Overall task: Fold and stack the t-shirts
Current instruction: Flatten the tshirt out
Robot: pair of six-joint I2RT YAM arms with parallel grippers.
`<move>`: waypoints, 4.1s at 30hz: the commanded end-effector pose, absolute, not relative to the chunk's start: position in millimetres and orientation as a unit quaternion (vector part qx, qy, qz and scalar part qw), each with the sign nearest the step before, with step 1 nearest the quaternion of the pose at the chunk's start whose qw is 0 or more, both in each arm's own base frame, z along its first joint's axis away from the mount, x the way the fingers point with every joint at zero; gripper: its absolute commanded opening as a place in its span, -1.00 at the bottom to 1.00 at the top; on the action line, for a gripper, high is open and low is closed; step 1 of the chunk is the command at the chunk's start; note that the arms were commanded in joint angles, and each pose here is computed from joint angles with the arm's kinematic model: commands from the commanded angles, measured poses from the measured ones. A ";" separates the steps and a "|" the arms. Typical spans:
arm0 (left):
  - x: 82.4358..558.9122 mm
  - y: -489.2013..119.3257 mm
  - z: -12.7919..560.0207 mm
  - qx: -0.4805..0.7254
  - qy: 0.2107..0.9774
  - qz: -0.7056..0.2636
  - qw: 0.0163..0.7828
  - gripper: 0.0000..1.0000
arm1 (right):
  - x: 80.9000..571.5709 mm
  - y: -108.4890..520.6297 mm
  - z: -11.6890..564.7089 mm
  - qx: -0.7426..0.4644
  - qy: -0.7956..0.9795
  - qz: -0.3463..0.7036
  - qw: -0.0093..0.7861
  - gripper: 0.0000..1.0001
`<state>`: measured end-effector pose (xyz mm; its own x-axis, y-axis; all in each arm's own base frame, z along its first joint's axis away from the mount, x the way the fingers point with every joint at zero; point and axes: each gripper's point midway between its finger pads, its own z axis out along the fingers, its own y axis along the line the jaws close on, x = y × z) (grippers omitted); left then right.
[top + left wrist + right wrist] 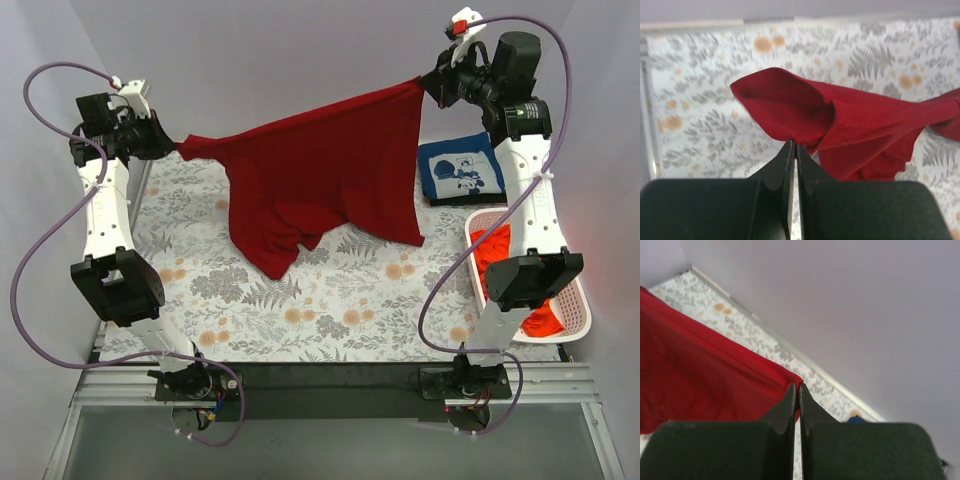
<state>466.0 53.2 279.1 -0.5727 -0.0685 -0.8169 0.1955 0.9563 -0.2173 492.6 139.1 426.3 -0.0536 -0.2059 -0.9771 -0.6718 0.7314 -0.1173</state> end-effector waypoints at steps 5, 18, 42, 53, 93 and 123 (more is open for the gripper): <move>480.6 70.4 344.9 0.040 0.837 -0.103 0.536 -1.00 | 477.6 114.8 535.7 -0.271 0.601 0.121 0.742 -0.97; 271.1 -38.6 234.3 0.273 0.867 -0.196 0.369 -1.00 | 392.0 88.3 392.6 -0.310 0.707 0.065 0.632 -0.97; 233.9 -71.6 81.6 0.386 0.891 -0.134 0.198 0.06 | 347.6 64.1 238.3 -0.348 0.804 0.036 0.480 -0.97; 238.9 -64.0 54.4 0.422 0.883 -0.129 0.160 -0.13 | 341.7 63.1 233.2 -0.351 0.809 0.036 0.471 -0.97; 576.6 15.9 394.4 0.102 0.783 -0.068 0.610 -1.00 | 541.3 82.7 512.8 -0.263 0.601 0.000 0.755 -0.97; 353.1 82.3 630.0 -0.033 0.490 0.125 0.862 -1.00 | 346.6 66.8 658.7 -0.231 0.363 -0.065 0.900 -0.97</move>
<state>438.9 70.5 556.8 0.2932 0.0974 -0.9511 -0.0978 0.9926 0.0715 425.8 78.7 600.3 0.5861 -0.2785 -0.7608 -0.1698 0.8760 -0.4515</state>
